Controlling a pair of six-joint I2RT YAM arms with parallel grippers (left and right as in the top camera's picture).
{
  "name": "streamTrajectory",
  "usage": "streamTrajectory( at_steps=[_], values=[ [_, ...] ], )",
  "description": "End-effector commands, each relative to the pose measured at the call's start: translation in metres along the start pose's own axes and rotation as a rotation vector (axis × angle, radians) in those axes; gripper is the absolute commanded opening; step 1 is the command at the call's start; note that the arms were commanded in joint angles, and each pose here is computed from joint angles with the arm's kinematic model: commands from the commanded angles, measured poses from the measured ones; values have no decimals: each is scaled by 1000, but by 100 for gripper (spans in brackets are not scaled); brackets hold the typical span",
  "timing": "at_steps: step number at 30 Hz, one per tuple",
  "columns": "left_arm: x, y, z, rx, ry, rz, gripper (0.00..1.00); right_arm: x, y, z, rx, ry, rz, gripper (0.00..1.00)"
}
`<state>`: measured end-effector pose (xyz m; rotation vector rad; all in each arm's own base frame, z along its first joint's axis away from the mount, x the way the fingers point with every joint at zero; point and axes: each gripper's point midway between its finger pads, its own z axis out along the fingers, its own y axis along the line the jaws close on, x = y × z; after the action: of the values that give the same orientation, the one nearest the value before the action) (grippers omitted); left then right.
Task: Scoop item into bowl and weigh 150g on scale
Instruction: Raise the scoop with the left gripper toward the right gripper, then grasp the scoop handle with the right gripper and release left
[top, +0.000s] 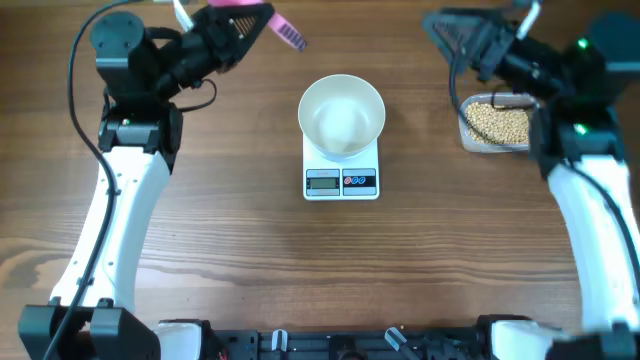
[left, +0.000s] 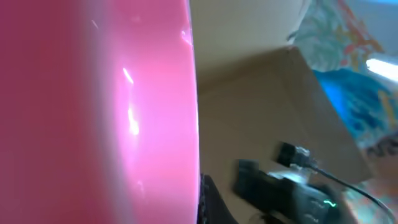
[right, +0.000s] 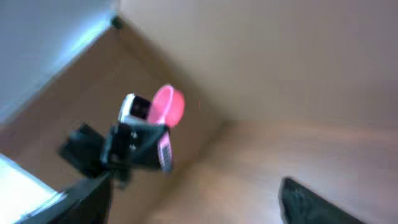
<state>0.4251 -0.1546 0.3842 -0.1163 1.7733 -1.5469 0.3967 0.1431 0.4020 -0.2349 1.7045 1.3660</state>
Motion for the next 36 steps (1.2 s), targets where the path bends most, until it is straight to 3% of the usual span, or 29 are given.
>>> streamTrajectory(
  at_steps=[1, 6, 16, 19, 27, 36],
  values=[
    [-7, -18, 2, 34, -41, -80, 4, 17, 7, 28, -142, 119, 314, 73],
    [-2, -22, 17, 31, -81, -263, 4, 28, 32, 69, -173, 89, 473, 64],
    [39, -52, 50, 89, -21, -257, 4, 48, 54, 88, -201, 144, 611, 53],
    [41, -54, 53, 88, -27, -276, 4, 46, 53, 88, -195, 129, 613, 43],
    [25, -46, 50, 66, -103, -282, 4, 31, 40, 90, -154, 28, 621, 30],
    [30, -48, 52, 71, -89, -284, 4, 32, 41, 90, -155, 33, 636, 30]
  ],
)
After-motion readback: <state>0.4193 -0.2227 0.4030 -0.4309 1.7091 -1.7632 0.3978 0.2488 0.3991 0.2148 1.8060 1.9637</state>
